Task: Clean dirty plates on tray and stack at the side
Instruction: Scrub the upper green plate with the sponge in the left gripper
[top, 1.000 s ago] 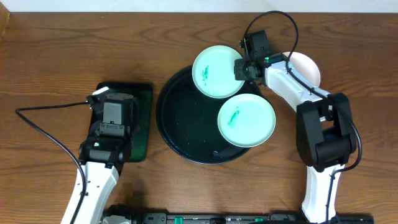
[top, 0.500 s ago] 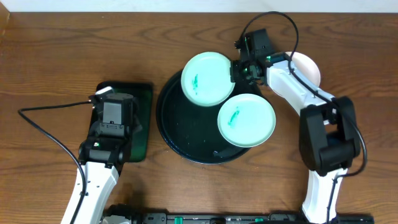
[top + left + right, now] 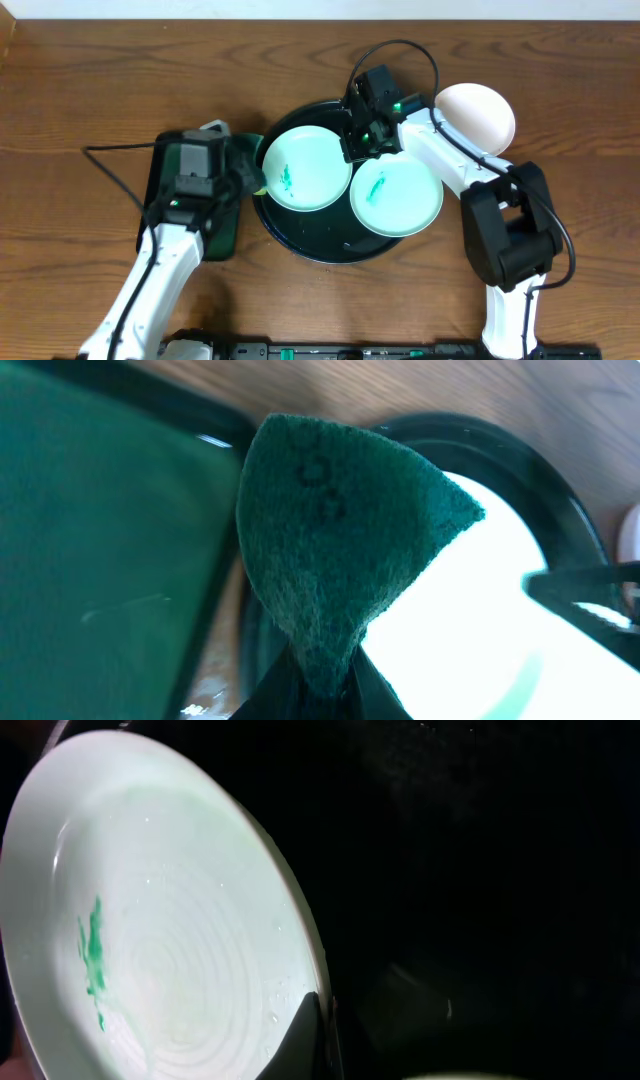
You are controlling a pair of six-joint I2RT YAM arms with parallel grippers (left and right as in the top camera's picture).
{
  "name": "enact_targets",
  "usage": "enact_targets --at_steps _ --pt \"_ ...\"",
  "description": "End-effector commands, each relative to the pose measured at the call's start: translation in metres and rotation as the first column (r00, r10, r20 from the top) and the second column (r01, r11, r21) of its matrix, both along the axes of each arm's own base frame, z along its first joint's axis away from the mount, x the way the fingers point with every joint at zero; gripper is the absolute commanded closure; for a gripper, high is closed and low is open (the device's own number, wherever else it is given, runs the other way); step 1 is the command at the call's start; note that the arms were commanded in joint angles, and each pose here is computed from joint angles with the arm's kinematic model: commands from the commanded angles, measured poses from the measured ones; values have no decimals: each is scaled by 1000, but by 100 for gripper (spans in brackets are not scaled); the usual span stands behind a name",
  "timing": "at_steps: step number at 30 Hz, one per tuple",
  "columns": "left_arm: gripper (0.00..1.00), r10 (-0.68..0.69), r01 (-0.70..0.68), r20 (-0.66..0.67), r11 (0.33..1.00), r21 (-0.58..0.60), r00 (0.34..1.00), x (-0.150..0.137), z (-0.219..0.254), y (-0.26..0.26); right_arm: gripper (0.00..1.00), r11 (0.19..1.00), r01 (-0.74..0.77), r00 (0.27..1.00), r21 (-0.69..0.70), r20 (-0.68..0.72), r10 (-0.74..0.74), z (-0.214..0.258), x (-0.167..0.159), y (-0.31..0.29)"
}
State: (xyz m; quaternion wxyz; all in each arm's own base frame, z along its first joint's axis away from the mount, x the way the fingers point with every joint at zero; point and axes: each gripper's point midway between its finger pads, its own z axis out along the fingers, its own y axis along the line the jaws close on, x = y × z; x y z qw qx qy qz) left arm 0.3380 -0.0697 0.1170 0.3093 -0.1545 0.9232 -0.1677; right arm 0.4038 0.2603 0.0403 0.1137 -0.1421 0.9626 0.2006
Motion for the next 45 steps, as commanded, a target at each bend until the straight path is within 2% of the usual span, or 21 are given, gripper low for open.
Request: enact_targets --at_steps 1,6,12,16,18,20,23,26,27,30,33,35,38,43,45 --pt "93 -73 70 -28 994 -81 997 2 -11 -30 99 999 -10 1000 -48 -6 10 -19 -2 1" --pt "92 -168 166 -25 984 -66 985 9 -34 -74 99 996 -1 1000 -90 -9 0 -35 -2 1" --pt "92 -93 93 -8 978 185 996 21 -69 -73 99 995 -8 1000 -102 -30 5 -47 -5 2" --pt "92 -72 70 0 967 247 997 25 -82 -71 99 995 -8 1000 -101 -29 5 -47 -5 2" --pt "84 -72 71 -3 966 248 997 26 -87 -72 99 995 -8 1000 -101 -29 5 -47 -5 2" --pt "83 -71 69 -2 966 250 998 28 -89 -72 99 995 -8 1000 -102 -30 5 -47 -5 2" --pt "76 -71 68 4 967 247 997 29 -90 -73 99 995 -8 1000 -101 -30 5 -47 -5 2" --pt "63 -71 69 -2 966 250 997 29 -93 -73 99 995 -8 1000 -101 -30 5 -47 -5 2" --pt "62 -71 70 -6 965 252 997 29 -94 -73 99 995 -9 1000 -101 -30 6 -47 -5 2" --pt "62 -83 85 -17 960 266 996 28 -99 -72 99 995 -8 1000 -101 -30 5 -47 -5 2" --pt "78 -127 130 -31 944 304 991 26 -102 -71 99 995 -8 1000 -102 -30 5 -47 -5 2" --pt "92 -144 148 -36 937 318 989 25 -103 -71 99 995 -9 1000 -102 -31 5 -47 -6 1" --pt "93 -165 168 -36 942 291 986 24 -101 -78 99 995 -8 1000 -102 -30 5 -47 -5 2" --pt "93 -291 291 -9 951 109 957 15 -87 -124 99 995 -8 1000 -103 -29 5 -47 -5 1" --pt "93 -284 284 -9 956 78 959 12 -86 -131 99 994 -6 1000 -108 -26 3 -47 -5 0"
